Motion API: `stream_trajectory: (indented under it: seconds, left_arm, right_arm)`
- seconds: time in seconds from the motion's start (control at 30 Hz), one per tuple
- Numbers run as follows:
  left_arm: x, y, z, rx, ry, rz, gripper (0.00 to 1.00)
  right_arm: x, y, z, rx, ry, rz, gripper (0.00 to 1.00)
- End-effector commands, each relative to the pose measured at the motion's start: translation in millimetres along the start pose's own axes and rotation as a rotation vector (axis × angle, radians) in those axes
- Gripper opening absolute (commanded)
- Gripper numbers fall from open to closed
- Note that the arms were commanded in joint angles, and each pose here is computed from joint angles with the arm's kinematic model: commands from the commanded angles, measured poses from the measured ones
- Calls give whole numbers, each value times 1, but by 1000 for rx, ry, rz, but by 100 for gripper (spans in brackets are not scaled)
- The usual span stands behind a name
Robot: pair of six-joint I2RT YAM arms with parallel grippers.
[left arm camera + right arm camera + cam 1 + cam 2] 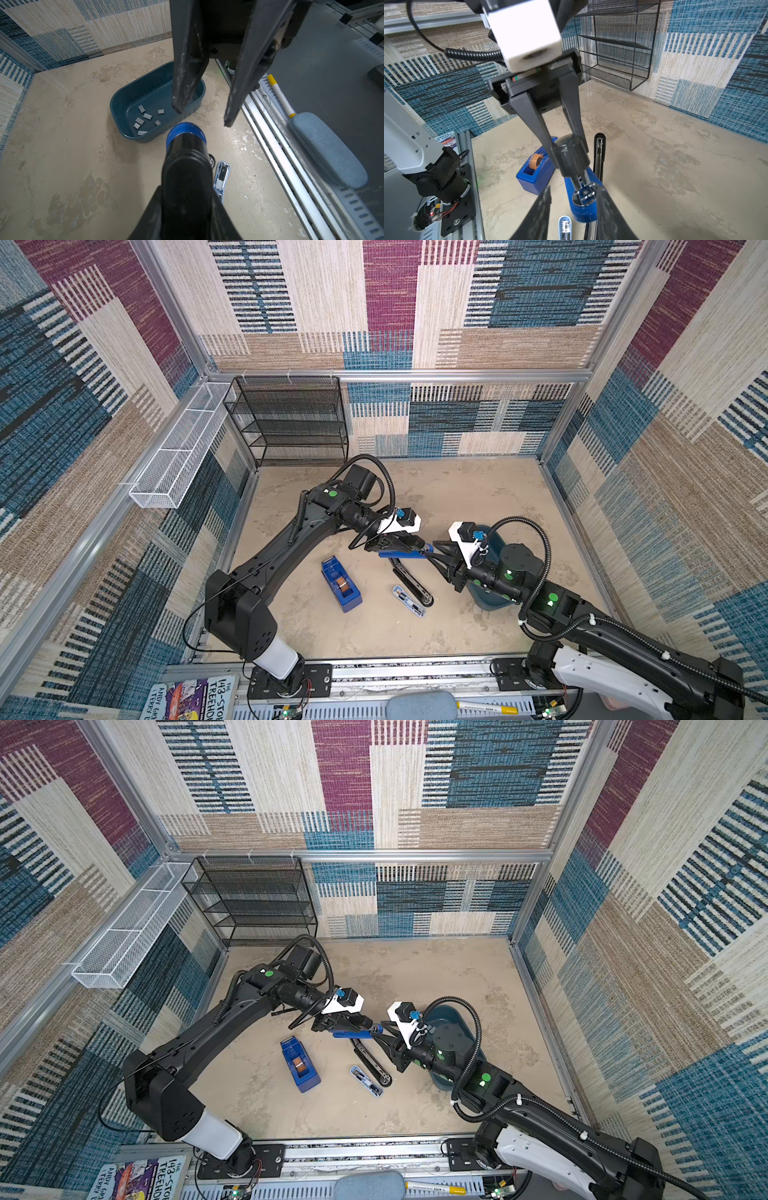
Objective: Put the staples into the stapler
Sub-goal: 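Lift the blue-and-black stapler with the left gripper while right reaches toward it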
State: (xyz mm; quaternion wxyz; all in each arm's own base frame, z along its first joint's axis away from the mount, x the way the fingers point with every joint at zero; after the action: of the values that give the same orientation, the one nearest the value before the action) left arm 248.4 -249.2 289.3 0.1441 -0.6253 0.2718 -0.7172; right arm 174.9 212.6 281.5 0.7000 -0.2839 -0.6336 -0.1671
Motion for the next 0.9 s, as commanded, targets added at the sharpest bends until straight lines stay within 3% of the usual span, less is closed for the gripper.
stream_trajectory:
  seconds: [0.0,0.3,0.63,0.7,0.77,0.87]
  left_arm:
    - [11,-4,-7,-23,53,-65,0]
    - [23,-13,-18,-36,101,-130,0]
    - [29,-22,-17,-55,99,-211,0]
    - [24,-19,-14,-41,88,-176,0]
    - [16,-15,-8,-24,68,-130,0]
    - [12,-13,-2,-9,54,-100,0]
  right_arm:
    - [-9,6,-9,-74,19,40,33]
    - [-44,17,-19,-158,48,148,20]
    - [-52,23,-17,-137,69,175,19]
    - [-47,21,-17,-136,92,157,24]
    - [-33,12,-13,-107,136,98,38]
    - [-17,-1,-10,-60,220,20,46]
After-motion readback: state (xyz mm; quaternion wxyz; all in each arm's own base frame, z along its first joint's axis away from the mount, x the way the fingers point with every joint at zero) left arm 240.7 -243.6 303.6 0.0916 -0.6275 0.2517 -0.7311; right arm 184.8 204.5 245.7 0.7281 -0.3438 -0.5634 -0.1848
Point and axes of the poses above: each gripper's point midway between its finger pads, its own y axis out along the fingers, its own z axis along the line the jaws close on, x = y × z, the point moved 6 cm from there along -y, back along the fingers, and after that the axes turned 5 degrees about -y, right-handed, at the moved point
